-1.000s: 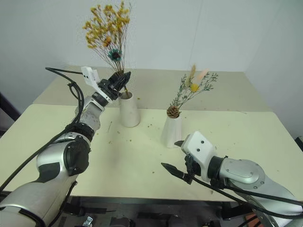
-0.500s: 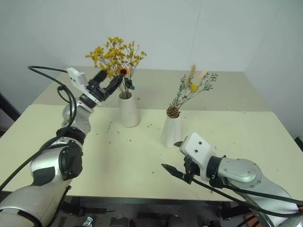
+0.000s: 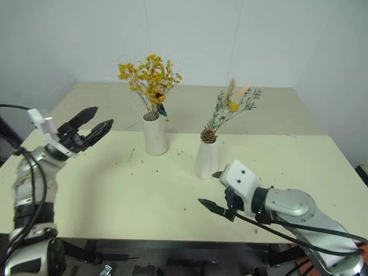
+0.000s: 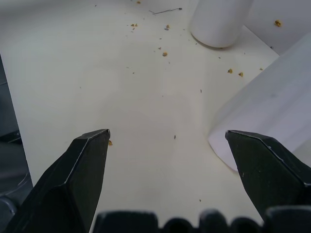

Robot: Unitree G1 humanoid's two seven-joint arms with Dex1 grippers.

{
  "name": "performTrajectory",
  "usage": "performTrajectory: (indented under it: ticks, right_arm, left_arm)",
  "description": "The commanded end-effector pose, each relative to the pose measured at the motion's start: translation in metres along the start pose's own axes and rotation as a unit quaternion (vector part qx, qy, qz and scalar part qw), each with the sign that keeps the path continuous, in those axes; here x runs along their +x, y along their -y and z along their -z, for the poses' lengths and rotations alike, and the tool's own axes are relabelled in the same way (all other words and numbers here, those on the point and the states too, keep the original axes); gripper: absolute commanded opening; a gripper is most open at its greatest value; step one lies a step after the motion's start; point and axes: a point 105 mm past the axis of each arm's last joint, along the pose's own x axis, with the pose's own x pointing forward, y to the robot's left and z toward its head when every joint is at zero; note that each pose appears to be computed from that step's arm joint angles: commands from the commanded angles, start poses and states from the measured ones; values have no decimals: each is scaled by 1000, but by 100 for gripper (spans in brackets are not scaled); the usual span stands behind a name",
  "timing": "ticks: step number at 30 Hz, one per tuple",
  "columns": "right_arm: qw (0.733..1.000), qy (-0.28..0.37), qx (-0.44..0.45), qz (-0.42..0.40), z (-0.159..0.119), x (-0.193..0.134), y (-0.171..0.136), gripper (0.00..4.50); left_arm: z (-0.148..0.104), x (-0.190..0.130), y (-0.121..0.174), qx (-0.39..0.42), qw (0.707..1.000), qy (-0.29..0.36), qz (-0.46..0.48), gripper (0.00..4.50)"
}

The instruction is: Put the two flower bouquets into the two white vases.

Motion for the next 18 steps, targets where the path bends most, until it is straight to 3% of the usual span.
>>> performTrajectory:
  ticks: [1, 4, 8, 12, 18]
  right_arm:
    - [1000, 9, -21, -1, -7, -10, 9, 450]
    - [1000, -11, -21, -2, 1, -28, 21, 450]
    - [998, -48, -30, 15, 14, -56, 46, 450]
    - [994, -79, -40, 61, 16, -92, 84, 450]
    - [993, -80, -43, 76, 7, -130, 107, 450]
  left_arm:
    - [-19, -16, 17, 61, 997, -19, 49, 448]
    - [-17, -42, 40, 82, 984, -90, 128, 448]
    - [-15, -66, 50, 91, 971, -154, 158, 448]
    - [-21, -76, 54, 105, 971, -163, 141, 448]
    - [-29, -83, 59, 124, 970, -170, 119, 448]
